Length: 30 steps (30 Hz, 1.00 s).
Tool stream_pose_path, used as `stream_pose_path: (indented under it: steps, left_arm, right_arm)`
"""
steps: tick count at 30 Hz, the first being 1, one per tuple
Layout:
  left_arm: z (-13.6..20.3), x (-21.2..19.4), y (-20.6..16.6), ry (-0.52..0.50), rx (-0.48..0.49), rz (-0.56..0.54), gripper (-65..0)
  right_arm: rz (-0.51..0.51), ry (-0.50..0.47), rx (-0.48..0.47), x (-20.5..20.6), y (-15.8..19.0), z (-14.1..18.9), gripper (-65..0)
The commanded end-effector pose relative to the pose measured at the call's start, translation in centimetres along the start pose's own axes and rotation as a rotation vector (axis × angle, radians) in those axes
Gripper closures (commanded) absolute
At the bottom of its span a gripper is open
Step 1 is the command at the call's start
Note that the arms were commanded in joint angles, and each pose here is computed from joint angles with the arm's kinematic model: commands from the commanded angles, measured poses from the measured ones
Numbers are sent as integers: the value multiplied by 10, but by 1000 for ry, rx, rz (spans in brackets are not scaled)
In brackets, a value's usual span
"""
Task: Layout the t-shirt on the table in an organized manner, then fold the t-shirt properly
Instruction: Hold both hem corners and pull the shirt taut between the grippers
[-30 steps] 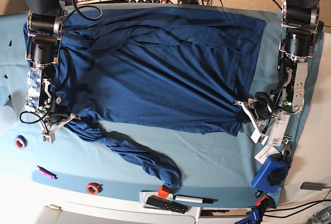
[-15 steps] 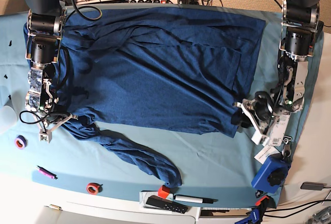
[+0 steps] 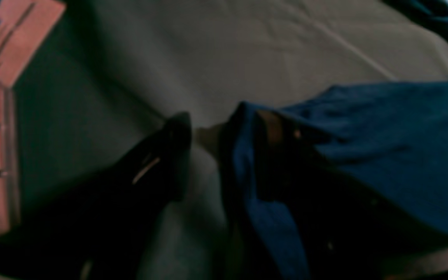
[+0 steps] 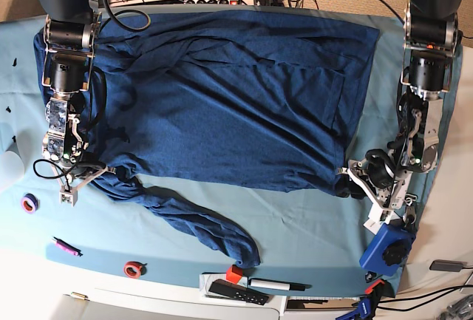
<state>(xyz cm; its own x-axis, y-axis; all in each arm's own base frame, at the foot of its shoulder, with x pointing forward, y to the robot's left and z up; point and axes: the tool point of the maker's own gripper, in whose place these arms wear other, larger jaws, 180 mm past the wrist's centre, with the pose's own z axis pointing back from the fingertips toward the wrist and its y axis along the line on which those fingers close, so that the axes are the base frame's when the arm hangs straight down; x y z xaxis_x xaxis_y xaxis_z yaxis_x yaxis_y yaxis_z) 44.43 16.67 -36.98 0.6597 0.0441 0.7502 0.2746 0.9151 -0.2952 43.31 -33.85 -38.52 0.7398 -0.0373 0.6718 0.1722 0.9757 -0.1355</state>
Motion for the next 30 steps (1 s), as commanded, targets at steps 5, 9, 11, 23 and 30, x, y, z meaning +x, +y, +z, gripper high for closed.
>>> stream_pose_path:
  steps: [5,9,11,23,30]
  left_arm:
    - [-2,10,10,-31,-46,93,-273]
    - [-8,1,0,-13,-112,120,-272]
    - [-10,2,-14,-13,-164,131,-272]
    - [-24,10,-52,-73,-259,145,-192]
    - [-23,20,-48,-133,-246,140,0]
  right_arm:
    - [-3,-22,6,14,-2,3,0]
    - [-3,-22,6,14,-2,3,0]
    - [-2,-23,6,14,-2,3,0]
    - [-2,-21,6,14,-2,3,0]
    - [54,-12,18,12,0,4,0]
